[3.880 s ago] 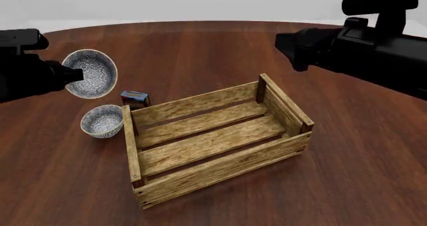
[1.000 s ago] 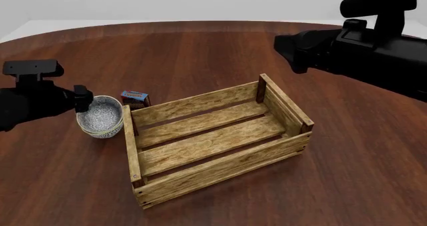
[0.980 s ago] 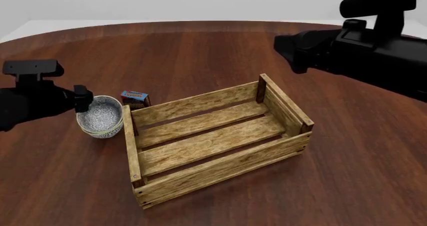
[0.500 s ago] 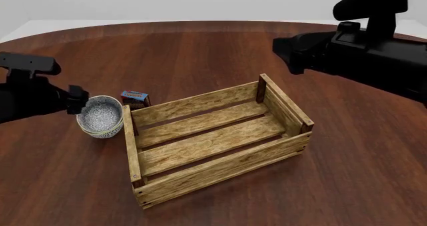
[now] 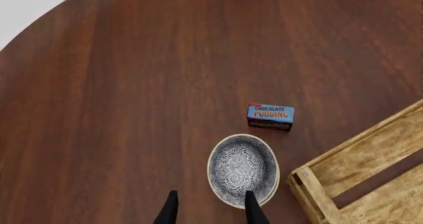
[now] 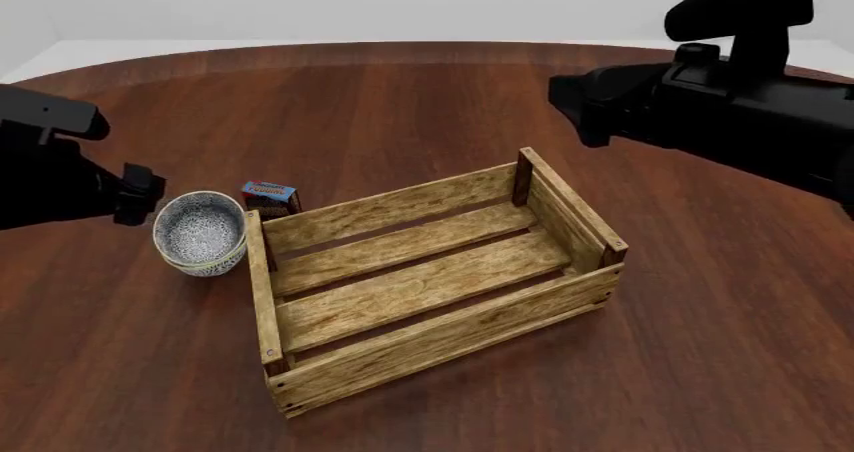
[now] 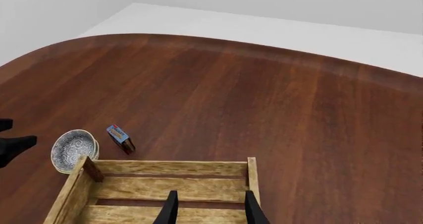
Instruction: Stack the right bowl on the left bowl and place them in the tray.
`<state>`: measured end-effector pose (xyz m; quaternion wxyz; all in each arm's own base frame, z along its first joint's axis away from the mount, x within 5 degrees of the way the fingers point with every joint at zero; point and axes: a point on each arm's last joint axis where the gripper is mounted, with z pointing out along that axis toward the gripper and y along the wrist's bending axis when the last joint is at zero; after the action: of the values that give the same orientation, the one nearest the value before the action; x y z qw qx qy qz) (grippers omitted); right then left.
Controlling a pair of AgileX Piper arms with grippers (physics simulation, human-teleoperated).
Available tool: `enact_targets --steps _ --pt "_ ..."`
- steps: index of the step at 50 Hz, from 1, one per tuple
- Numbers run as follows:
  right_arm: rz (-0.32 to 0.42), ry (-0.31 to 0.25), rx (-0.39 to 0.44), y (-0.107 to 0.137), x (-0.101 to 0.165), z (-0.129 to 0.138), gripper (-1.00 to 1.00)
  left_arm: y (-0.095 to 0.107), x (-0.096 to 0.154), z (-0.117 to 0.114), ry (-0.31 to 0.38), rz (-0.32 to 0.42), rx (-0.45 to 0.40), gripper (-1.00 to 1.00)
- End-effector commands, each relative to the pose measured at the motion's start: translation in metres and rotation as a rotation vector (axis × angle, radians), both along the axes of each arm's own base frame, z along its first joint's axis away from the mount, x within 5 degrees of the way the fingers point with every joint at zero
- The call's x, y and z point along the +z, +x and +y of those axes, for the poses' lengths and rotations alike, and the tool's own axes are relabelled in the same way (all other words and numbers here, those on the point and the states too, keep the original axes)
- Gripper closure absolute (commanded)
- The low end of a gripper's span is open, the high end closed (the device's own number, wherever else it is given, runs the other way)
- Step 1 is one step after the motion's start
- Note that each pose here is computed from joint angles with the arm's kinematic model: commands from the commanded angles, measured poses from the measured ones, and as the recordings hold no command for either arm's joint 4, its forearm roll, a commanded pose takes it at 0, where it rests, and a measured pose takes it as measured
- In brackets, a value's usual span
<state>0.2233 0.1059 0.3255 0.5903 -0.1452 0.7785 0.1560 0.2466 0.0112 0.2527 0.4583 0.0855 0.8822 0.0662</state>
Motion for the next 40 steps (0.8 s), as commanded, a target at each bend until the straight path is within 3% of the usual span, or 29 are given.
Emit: enact_targets --steps 1,15,29,30,40 --pt "0.0 0.005 0.011 -0.003 0.001 0.002 -1.0 0.002 0.0 -0.002 -0.042 -0.011 0.019 -1.0" --pt "0.002 0.005 0.008 -0.002 0.0 0.002 -1.0 0.001 0.005 -0.001 -0.028 -0.005 0.014 -1.0" --pt "0.007 -0.005 0.008 0.002 -0.003 0.003 -1.0 -0.008 0.006 -0.01 0.062 0.045 -0.087 -1.0" --pt "0.008 -0.007 0.007 0.003 -0.004 0.003 -1.0 -0.009 0.004 -0.003 0.098 0.051 -0.086 -1.0" --pt "0.013 -0.014 0.008 0.005 -0.006 0.004 -1.0 -0.013 0.001 -0.022 0.131 0.107 -0.193 -1.0"
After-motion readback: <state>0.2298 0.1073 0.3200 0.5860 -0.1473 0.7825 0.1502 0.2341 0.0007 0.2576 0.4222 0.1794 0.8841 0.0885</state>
